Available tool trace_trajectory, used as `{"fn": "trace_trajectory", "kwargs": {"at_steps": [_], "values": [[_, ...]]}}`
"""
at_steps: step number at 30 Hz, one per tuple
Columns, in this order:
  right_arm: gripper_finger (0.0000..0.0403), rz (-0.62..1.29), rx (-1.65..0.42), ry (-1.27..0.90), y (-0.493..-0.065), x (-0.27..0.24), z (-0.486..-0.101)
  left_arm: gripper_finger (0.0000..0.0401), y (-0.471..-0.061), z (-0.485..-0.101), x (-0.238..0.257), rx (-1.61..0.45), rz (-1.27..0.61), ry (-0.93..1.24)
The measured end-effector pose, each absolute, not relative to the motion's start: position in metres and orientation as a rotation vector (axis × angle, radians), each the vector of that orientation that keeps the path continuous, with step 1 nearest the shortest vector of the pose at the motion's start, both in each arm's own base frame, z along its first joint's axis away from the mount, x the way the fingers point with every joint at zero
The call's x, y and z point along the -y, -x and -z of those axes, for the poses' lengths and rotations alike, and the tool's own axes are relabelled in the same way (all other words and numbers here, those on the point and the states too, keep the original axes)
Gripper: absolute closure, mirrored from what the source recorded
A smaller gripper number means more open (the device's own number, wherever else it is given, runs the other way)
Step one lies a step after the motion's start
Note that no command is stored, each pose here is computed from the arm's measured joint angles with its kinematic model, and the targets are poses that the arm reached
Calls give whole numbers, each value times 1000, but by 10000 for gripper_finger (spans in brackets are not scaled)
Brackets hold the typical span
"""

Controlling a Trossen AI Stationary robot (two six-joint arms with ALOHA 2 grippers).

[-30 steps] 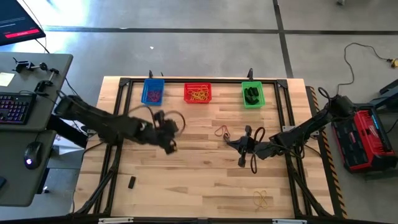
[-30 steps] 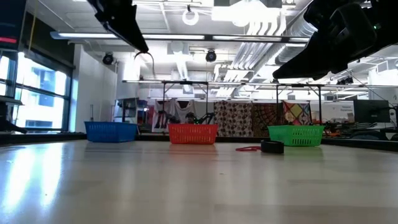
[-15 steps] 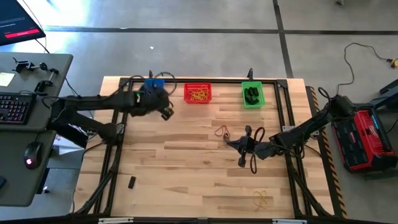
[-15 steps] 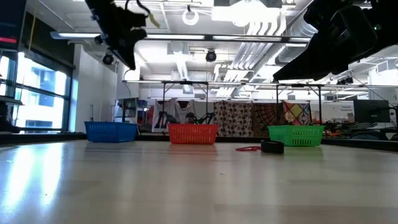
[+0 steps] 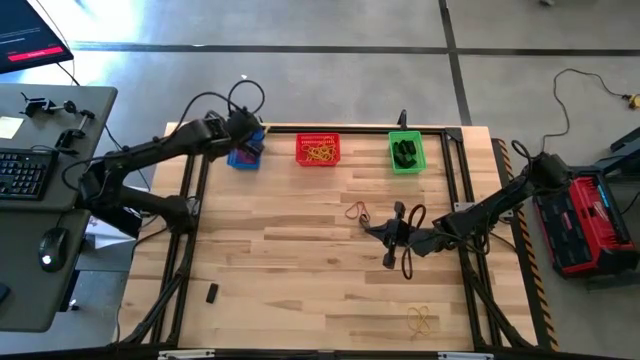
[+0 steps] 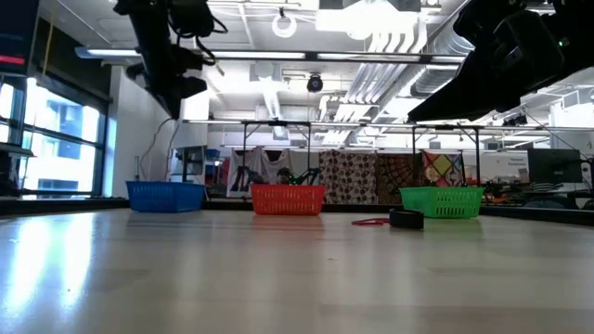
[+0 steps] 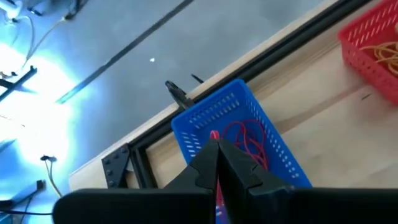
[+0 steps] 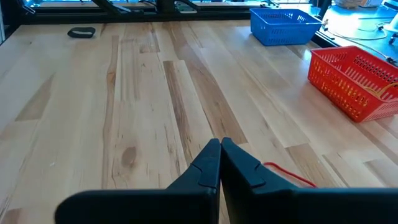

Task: Sort rubber bands into baskets
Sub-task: Put the orange rubberband into the blue bin

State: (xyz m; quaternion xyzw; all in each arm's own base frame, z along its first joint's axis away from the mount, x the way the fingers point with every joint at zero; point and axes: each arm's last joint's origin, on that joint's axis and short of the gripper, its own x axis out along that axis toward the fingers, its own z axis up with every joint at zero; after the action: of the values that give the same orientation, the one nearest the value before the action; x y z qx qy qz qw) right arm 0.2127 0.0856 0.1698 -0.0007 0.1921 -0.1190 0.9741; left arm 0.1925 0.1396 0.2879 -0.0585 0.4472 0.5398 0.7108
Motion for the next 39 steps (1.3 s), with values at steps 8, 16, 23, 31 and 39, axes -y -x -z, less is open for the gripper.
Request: {"fn": "trace_trajectory", "kwargs": {"at_steps": [8, 16, 23, 31, 39], "values": [[403, 240, -388, 2, -213, -86, -170, 401, -192, -276, -160, -1045, -1173, 189], [403, 241, -391, 3, -213, -85, -169, 401, -199, -239, -195, -1173, -1120, 264], [403, 241, -394, 5, -212, -85, -169, 401, -195, -215, -215, -1261, -1106, 342], [403, 244, -413, 15, -211, -85, -167, 397, -198, -203, -219, -1303, -1047, 371], [403, 249, -417, -3, -211, -85, -167, 342, -203, -206, -212, -1319, -1016, 313]]}}
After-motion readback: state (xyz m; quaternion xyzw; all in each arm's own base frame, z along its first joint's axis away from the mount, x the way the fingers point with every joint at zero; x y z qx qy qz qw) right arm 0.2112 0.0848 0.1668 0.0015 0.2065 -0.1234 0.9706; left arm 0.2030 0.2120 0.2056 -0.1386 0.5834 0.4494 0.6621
